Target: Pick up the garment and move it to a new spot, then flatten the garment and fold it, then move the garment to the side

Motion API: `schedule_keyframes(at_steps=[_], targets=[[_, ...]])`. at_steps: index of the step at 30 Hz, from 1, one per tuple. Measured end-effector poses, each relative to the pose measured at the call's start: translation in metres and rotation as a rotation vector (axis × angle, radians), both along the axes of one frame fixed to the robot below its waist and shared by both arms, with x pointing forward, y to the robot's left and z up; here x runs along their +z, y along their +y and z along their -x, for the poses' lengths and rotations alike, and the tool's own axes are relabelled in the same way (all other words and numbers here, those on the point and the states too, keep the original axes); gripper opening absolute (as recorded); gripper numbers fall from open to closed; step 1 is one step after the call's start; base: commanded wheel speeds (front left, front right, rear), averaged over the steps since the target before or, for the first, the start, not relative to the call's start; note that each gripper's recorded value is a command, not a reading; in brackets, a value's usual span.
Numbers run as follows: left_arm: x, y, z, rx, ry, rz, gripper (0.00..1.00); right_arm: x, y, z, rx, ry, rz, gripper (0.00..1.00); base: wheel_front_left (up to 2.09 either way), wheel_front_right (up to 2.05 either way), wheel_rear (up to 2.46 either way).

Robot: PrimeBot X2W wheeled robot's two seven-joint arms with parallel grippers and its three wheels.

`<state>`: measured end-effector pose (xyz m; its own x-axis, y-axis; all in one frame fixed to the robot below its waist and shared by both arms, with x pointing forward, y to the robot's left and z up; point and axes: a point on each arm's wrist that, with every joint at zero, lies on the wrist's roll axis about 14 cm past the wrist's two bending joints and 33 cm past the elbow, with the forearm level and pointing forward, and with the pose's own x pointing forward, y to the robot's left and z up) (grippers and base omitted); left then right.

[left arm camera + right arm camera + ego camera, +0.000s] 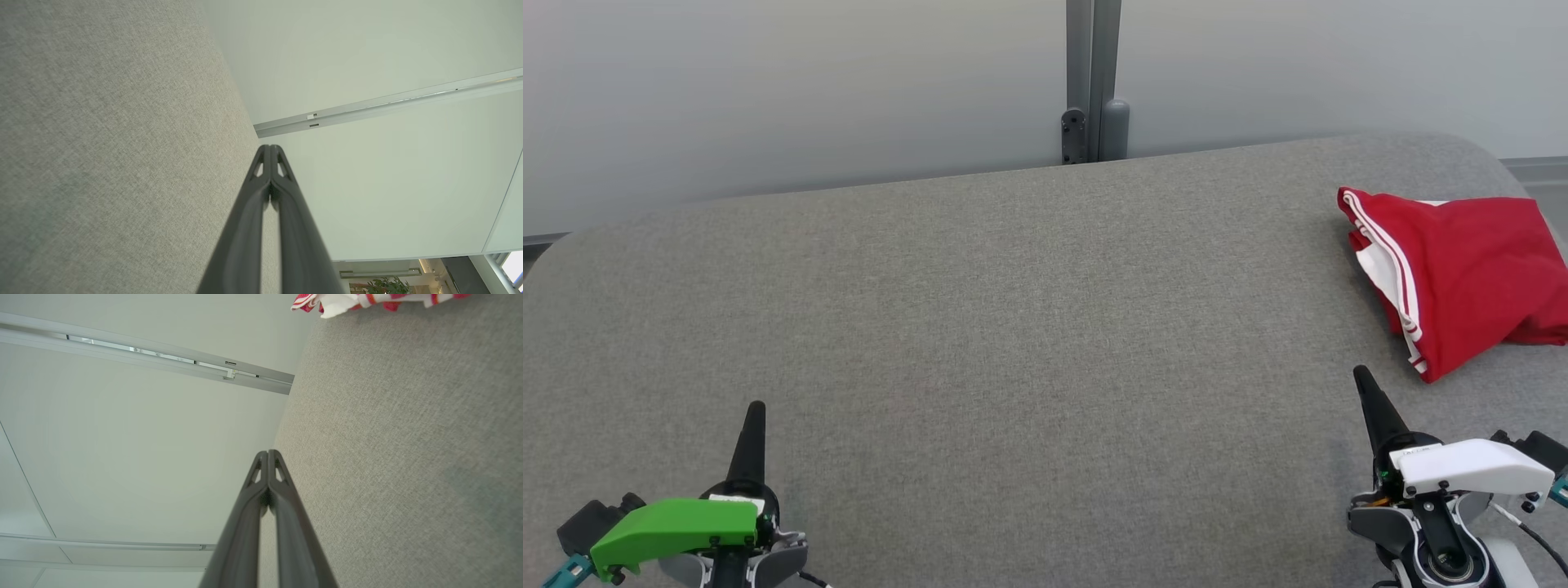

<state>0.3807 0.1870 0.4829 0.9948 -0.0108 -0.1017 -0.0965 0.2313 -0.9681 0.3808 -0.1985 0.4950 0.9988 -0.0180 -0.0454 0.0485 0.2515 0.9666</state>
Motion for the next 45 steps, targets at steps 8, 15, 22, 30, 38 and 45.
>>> schedule_keyframes(at_steps=[8,15,22,30,38,45], targets=[[0.005,0.003,-0.002,0.007,-0.019,0.06,0.0,0.001,-0.001,-0.001,0.0,-0.005,-0.064,0.0,0.0,0.0,0.0],[0.009,0.005,-0.003,0.012,-0.036,0.109,0.0,0.003,-0.001,-0.003,0.004,-0.013,-0.117,0.0,0.0,0.0,0.0],[0.011,0.007,-0.004,0.014,-0.049,0.152,0.0,0.005,-0.001,-0.004,0.005,-0.019,-0.166,0.0,0.0,0.0,0.0],[0.016,0.01,-0.005,0.02,-0.07,0.2,0.0,0.007,-0.001,-0.005,0.008,-0.028,-0.221,0.0,0.0,0.0,0.0],[0.021,0.013,-0.007,0.025,-0.088,0.238,0.0,0.009,-0.001,-0.007,0.011,-0.037,-0.257,0.0,0.0,0.0,0.0],[0.021,0.013,-0.007,0.025,-0.088,0.238,0.0,0.009,-0.001,-0.007,0.011,-0.037,-0.257,0.0,0.0,0.0,0.0]])
